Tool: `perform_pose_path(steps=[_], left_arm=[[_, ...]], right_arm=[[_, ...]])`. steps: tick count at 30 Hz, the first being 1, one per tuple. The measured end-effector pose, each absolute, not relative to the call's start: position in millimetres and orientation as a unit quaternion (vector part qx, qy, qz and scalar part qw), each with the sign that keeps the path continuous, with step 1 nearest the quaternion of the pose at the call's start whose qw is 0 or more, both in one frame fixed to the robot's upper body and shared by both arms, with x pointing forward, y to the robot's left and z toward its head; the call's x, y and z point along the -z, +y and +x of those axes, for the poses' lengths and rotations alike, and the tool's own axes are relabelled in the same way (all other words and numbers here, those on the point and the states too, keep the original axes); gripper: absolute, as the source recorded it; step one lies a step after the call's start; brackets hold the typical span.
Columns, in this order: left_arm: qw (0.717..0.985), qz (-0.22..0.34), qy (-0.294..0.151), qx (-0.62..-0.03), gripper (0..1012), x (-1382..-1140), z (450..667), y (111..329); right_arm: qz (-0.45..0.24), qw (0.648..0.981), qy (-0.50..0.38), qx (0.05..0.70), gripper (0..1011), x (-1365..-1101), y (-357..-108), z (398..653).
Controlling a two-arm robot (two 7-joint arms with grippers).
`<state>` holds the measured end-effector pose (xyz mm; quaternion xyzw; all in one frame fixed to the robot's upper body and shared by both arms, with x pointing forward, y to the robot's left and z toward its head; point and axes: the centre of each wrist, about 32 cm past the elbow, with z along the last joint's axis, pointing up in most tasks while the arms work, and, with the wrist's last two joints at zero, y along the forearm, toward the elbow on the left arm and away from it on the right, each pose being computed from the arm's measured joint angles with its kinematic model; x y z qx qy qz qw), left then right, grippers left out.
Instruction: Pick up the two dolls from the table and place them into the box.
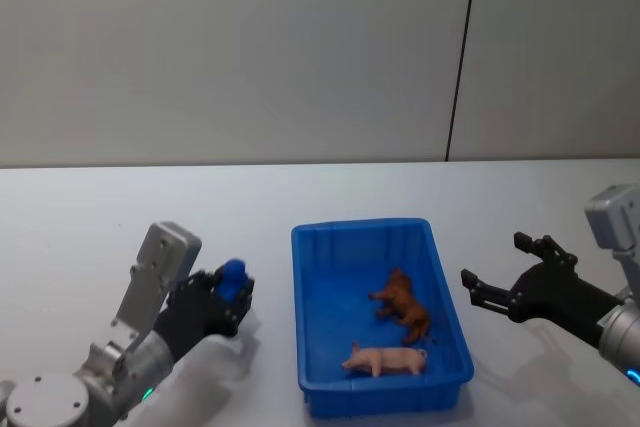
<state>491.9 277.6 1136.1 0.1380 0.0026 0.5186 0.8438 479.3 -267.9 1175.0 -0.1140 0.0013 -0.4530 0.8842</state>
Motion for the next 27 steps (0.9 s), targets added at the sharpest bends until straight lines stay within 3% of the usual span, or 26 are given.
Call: perform_pose_path(steps=[16, 27], left_arm=[[0.878, 0.08, -0.04, -0.47, 305, -1164.2, 510.7, 236.3], [0.895, 0.063, -0.038, -0.44, 650, -1161.8, 514.4, 213.6]], right_arm=[[-0.114, 0.884, 0.001, 0.453, 1001, -1175.0, -267.9, 479.3], [-0.114, 0.884, 0.001, 0.453, 1001, -1175.0, -267.9, 479.3]])
